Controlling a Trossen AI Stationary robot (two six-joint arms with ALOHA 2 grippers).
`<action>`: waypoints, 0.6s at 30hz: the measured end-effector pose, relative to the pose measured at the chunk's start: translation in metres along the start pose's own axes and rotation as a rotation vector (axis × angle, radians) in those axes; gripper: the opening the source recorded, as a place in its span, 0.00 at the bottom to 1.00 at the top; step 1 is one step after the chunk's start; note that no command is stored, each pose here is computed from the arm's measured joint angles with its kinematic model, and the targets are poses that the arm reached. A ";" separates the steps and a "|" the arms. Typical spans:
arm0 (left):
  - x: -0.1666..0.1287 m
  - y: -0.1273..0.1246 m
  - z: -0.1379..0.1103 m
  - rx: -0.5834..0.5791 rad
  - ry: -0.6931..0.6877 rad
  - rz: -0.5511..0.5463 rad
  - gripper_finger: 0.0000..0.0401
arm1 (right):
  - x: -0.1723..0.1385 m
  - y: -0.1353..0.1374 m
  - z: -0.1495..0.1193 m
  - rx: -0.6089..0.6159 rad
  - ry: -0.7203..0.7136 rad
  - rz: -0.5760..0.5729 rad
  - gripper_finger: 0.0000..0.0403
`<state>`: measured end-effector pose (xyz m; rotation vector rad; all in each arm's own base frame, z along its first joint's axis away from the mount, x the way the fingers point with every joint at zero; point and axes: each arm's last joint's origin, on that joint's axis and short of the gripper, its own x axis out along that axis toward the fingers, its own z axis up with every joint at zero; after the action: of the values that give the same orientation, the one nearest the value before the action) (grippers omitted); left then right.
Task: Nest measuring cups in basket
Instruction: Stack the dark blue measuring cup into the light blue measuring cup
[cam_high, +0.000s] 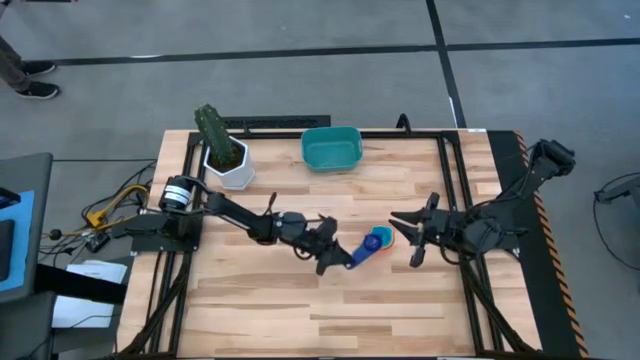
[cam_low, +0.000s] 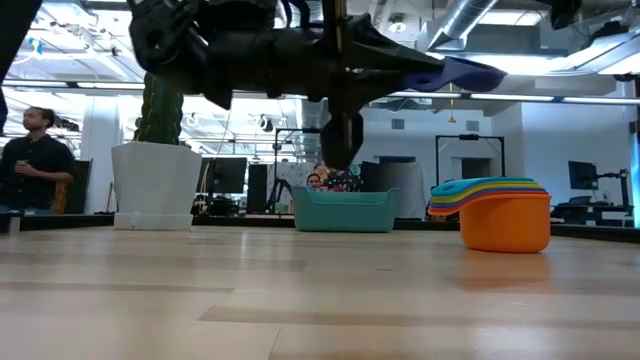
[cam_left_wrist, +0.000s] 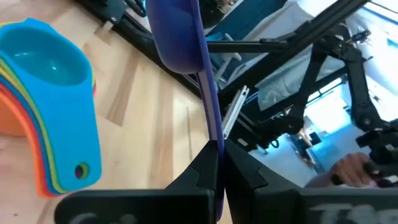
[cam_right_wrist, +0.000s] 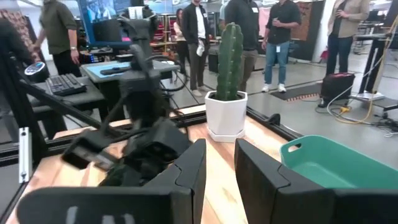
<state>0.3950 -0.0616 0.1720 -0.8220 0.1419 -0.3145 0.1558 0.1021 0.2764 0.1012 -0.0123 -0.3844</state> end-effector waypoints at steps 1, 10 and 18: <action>0.001 0.001 0.002 -0.010 0.006 0.003 0.00 | 0.000 0.000 0.000 0.003 -0.001 0.002 0.26; 0.007 0.009 0.019 -0.040 0.090 0.006 0.00 | 0.001 -0.001 0.001 0.008 -0.005 -0.009 0.26; 0.002 0.031 0.047 -0.105 0.131 0.058 0.00 | 0.002 -0.001 0.001 0.021 -0.008 -0.012 0.26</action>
<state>0.4155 -0.0095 0.1806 -0.8999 0.3065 -0.3087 0.1573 0.0998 0.2775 0.1207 -0.0231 -0.3970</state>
